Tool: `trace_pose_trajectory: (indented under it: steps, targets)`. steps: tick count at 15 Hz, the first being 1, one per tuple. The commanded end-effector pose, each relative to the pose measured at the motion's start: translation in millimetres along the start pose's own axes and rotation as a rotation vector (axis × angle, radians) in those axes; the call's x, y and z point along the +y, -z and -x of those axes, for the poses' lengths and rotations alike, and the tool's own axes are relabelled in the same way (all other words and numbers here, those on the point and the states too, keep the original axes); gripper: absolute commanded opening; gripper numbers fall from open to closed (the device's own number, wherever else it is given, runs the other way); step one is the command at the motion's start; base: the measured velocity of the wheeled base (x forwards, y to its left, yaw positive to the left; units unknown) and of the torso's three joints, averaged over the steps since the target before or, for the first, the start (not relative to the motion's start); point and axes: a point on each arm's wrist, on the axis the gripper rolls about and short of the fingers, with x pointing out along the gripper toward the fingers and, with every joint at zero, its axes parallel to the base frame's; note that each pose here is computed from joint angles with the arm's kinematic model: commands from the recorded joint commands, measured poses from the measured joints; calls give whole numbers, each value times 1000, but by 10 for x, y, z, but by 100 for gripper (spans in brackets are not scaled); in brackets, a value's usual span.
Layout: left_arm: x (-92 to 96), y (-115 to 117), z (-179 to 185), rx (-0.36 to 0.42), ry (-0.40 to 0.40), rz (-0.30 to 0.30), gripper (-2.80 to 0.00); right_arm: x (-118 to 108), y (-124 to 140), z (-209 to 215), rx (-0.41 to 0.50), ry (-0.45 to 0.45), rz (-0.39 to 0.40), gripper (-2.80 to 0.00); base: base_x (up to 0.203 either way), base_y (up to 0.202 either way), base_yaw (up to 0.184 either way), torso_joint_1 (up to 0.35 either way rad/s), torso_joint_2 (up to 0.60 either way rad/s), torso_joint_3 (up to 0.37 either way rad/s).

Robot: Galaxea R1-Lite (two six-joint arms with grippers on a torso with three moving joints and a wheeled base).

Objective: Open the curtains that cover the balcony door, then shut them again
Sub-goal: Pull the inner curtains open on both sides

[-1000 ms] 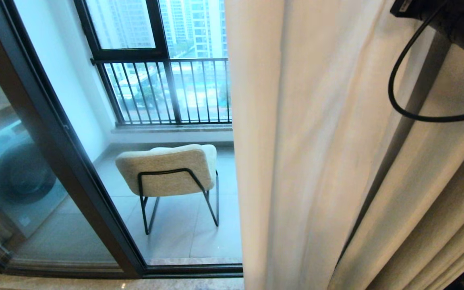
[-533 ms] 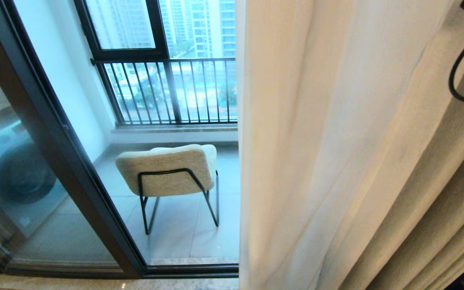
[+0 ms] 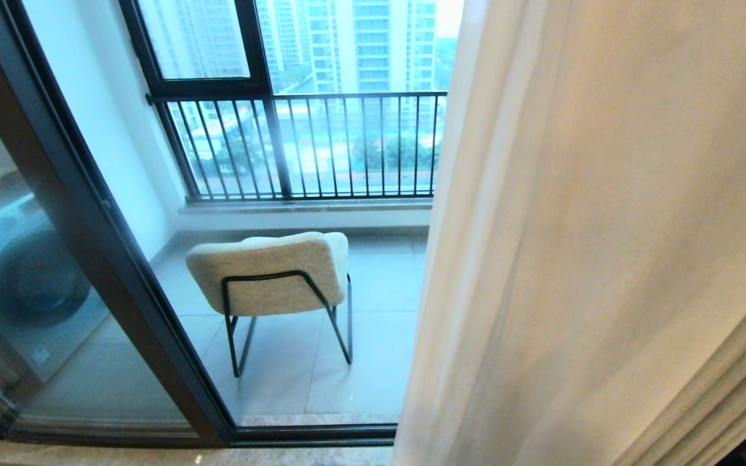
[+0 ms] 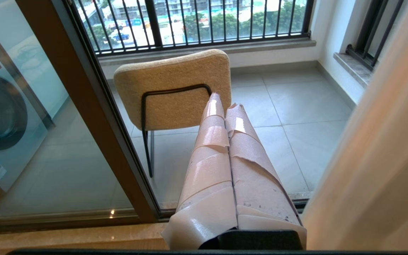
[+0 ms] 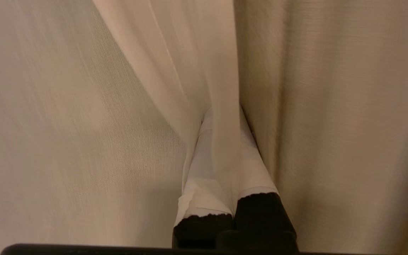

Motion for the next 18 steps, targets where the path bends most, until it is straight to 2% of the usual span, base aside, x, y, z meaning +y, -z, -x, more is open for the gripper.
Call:
trace_pose_trajectory:
  steps: [1, 3, 7, 9, 12, 16, 18]
  targets:
    - [0, 0, 0, -1, 0, -1, -280, -462, 103, 15, 31, 115, 68, -280, 0, 0, 0, 0, 0, 0]
    - [0, 0, 0, -1, 0, -1, -280, -653, 146, 33, 40, 144, 94, -280, 0, 0, 0, 0, 0, 0]
    - [0, 0, 0, -1, 0, -1, -280, -632, 108, 57, 32, 136, 97, -280, 0, 0, 0, 0, 0, 0]
    - [0, 0, 0, -1, 0, -1, -280, -573, 45, 90, 20, 87, 95, -280, 0, 0, 0, 0, 0, 0]
    - [0, 0, 0, -1, 0, -1, -280, -344, -85, 139, -7, -57, 69, -280, 0, 0, 0, 0, 0, 0]
    - [0, 0, 0, -1, 0, -1, -280, -95, -301, 412, -27, -383, 50, -280, 0, 0, 0, 0, 0, 0]
    - [0, 0, 0, -1, 0, -1, -280, 127, -382, 588, -28, -559, 2, -280, 0, 0, 0, 0, 0, 0]
